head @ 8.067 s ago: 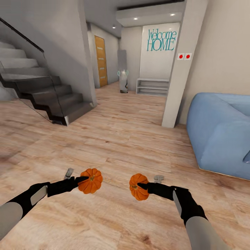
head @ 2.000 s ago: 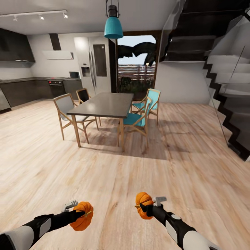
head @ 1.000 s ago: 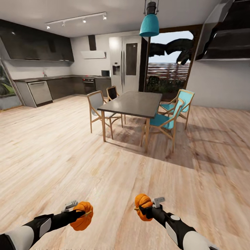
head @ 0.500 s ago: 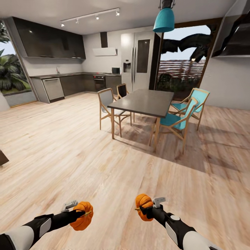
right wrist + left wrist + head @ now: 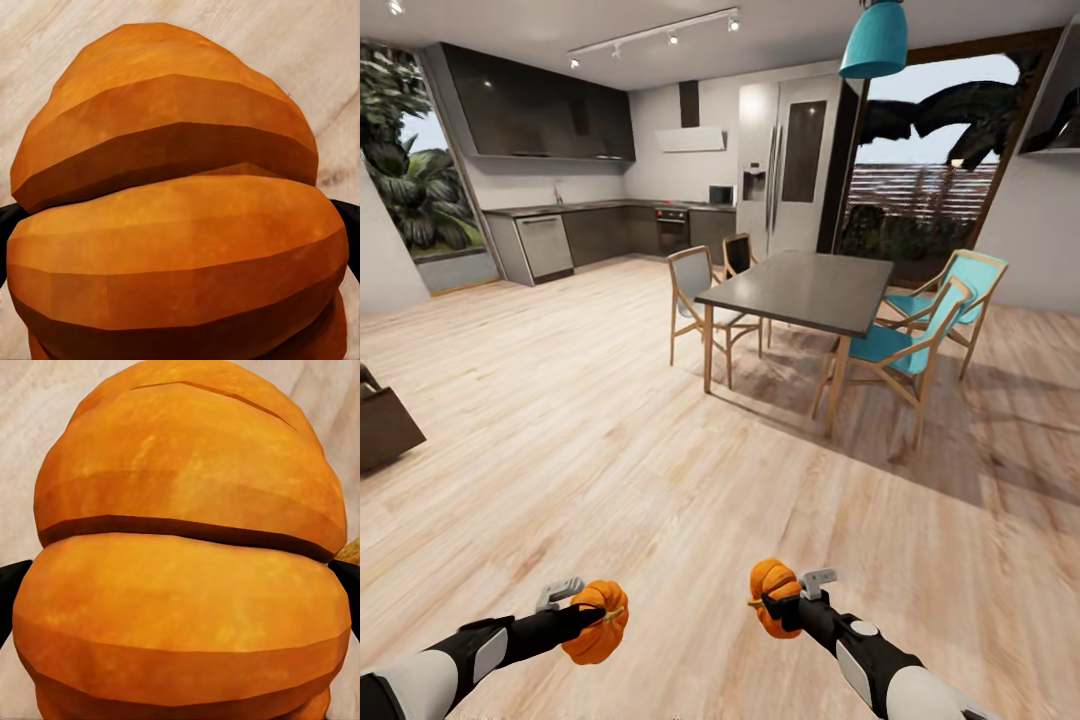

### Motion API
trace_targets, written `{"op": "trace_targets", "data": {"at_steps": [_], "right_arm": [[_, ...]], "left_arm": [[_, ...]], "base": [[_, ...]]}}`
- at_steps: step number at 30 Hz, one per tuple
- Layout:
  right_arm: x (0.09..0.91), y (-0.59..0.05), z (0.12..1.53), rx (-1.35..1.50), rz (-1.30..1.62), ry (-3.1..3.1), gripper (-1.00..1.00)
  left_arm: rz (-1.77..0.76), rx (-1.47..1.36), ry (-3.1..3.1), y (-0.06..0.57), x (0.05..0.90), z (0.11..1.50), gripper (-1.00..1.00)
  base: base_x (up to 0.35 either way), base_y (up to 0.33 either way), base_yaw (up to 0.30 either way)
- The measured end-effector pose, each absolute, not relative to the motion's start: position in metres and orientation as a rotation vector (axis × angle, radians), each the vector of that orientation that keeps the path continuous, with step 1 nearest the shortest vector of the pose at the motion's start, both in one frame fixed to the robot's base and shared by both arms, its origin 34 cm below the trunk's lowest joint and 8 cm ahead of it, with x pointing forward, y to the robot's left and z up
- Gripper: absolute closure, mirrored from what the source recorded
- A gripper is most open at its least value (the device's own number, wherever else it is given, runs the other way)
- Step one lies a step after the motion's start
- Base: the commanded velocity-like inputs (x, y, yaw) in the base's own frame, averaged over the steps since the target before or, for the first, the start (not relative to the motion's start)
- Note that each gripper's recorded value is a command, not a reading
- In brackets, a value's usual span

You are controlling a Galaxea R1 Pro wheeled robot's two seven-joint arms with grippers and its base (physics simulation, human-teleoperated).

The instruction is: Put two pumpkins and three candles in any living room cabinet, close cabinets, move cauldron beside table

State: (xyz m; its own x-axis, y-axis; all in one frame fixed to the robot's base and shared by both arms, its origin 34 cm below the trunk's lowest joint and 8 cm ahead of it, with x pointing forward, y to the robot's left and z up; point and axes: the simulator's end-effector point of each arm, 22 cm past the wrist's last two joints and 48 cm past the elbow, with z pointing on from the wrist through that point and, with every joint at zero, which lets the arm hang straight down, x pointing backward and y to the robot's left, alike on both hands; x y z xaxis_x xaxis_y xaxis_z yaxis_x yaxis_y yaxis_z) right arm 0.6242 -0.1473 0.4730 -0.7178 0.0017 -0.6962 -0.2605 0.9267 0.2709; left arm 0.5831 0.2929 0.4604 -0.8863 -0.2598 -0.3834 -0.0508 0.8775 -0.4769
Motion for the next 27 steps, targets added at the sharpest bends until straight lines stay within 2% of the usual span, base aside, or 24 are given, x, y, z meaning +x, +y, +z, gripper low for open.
{"op": "trace_targets", "data": {"at_steps": [27], "right_arm": [[0.615,-0.147,0.455,-0.176,0.462,2.370,1.00]], "left_arm": [[-0.644,-0.243,2.638,0.293,0.573,0.444,1.00]], "base": [[0.000,0.000,0.172]]}}
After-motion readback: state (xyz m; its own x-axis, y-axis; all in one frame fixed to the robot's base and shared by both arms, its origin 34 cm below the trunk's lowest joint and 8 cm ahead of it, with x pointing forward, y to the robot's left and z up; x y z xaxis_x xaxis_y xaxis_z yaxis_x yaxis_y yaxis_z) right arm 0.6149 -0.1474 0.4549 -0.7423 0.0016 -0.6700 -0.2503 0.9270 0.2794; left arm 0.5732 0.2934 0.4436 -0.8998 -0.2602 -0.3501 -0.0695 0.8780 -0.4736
